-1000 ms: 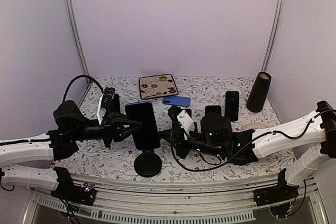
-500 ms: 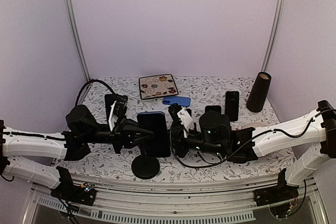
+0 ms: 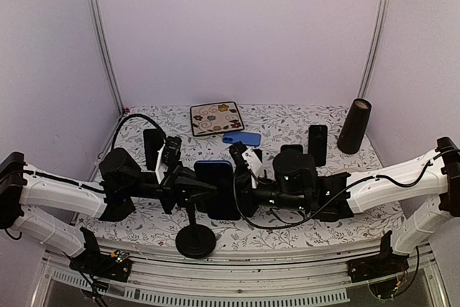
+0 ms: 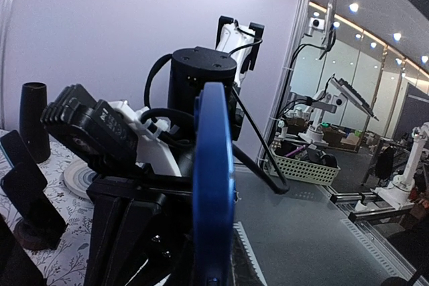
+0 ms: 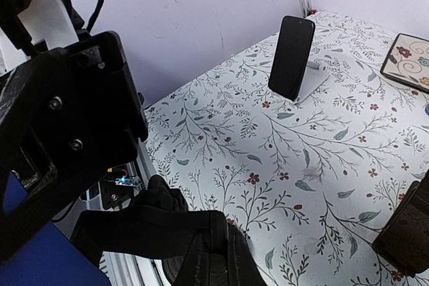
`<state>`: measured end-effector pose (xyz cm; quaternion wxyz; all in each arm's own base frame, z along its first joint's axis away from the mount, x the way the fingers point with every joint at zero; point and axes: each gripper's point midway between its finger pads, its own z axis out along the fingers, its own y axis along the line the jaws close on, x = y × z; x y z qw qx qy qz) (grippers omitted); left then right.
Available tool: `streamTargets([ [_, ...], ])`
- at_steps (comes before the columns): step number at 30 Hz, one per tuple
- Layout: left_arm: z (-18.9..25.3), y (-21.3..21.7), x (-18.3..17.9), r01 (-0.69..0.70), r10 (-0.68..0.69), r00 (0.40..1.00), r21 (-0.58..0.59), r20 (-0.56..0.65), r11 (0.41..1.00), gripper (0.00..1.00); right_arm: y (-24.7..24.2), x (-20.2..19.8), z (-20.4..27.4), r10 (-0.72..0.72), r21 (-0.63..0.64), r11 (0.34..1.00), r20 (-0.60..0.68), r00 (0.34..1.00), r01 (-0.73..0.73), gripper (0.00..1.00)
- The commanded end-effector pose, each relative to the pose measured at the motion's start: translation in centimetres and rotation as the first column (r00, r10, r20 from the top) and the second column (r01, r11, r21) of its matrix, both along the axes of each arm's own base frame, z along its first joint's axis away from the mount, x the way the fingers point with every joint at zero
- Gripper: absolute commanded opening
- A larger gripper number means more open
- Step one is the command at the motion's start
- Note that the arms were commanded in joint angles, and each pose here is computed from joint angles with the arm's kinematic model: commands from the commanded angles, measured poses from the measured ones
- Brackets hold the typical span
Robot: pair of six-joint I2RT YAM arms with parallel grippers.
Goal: Place the phone on the phone stand
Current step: Install the phone onto the phone stand.
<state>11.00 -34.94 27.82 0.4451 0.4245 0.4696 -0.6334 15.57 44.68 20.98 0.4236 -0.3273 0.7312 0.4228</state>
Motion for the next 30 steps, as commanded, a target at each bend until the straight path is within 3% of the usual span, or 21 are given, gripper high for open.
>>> streamTargets([
  [1,2.2,0.1,-0.2,-0.013,0.023,0.996,-0.110,0.091,0.994,0.00,1.1,-1.2,4.2,0.061,0.129,0.990,-0.009,0.998,-0.060,0.02],
  [30,-1.6,0.8,1.5,-0.071,0.070,0.997,-0.075,-0.010,0.995,0.00,1.3,-2.6,5.0,0.105,0.161,0.981,0.041,0.994,-0.111,0.02],
])
